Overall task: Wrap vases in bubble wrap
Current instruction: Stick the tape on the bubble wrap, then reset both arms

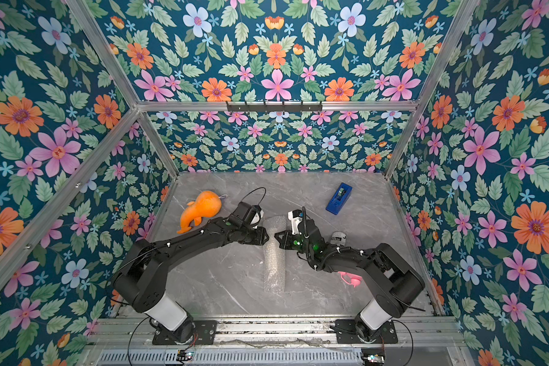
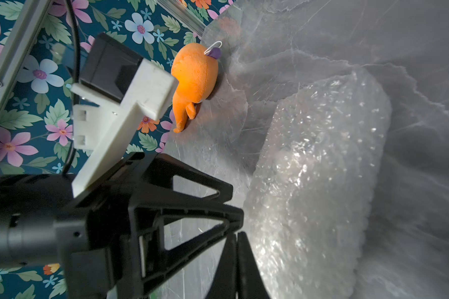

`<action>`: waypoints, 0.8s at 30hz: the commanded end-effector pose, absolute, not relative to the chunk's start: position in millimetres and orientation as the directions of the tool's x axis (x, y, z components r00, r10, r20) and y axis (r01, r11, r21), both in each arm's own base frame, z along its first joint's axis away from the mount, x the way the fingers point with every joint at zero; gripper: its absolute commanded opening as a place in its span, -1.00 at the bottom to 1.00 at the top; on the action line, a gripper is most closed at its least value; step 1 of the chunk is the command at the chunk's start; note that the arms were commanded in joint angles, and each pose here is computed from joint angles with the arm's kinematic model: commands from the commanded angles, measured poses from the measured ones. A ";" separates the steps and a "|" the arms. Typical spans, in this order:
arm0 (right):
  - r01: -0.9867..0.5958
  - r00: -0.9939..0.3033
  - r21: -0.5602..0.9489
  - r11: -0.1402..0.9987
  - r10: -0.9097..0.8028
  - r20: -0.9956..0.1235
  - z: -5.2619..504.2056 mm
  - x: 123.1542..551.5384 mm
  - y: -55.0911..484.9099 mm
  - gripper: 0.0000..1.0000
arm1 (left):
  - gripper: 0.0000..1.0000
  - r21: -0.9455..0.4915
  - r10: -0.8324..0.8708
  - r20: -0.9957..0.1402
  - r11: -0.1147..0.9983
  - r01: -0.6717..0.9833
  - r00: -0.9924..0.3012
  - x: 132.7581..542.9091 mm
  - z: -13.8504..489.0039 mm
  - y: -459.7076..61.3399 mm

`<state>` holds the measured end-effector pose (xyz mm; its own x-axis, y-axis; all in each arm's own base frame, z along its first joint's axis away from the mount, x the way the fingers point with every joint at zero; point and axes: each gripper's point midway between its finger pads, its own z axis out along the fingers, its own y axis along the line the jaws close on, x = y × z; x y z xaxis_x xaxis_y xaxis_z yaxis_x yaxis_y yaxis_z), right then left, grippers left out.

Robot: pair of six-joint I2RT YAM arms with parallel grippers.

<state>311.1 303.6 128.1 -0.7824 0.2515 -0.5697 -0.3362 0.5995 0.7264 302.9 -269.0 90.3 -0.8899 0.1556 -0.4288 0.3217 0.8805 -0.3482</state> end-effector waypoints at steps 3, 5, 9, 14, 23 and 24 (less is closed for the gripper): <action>-0.362 -0.736 0.613 0.702 0.189 -0.650 148.6 306.1 282.7 -0.70 | 0.11 -0.212 0.200 -0.484 0.918 0.336 -0.852 312.5 110.2 -247.4; -0.386 -0.697 0.554 0.738 0.160 -0.699 166.8 302.9 270.3 -0.59 | 0.19 -0.186 0.204 -0.545 0.916 0.354 -0.814 318.5 132.5 -244.7; -0.419 -0.581 0.389 0.821 0.087 -0.809 206.2 292.5 233.8 -0.38 | 0.63 -0.133 0.177 -0.699 0.920 0.369 -0.693 332.2 191.4 -235.2; -0.254 -0.315 0.168 0.952 0.083 -0.946 249.0 287.5 153.1 0.08 | 0.99 0.006 0.117 -0.877 0.972 0.233 -0.466 348.1 238.5 -189.1; 0.025 -0.135 -0.039 0.999 -0.035 -0.990 236.6 291.8 44.3 0.52 | 0.99 0.110 0.055 -0.976 0.960 -0.256 -0.212 354.2 210.5 -65.6; 0.064 -0.143 -0.020 0.998 -0.011 -0.990 227.9 295.0 31.5 0.55 | 0.99 0.107 0.053 -0.979 0.955 -0.278 -0.195 353.2 203.7 -53.1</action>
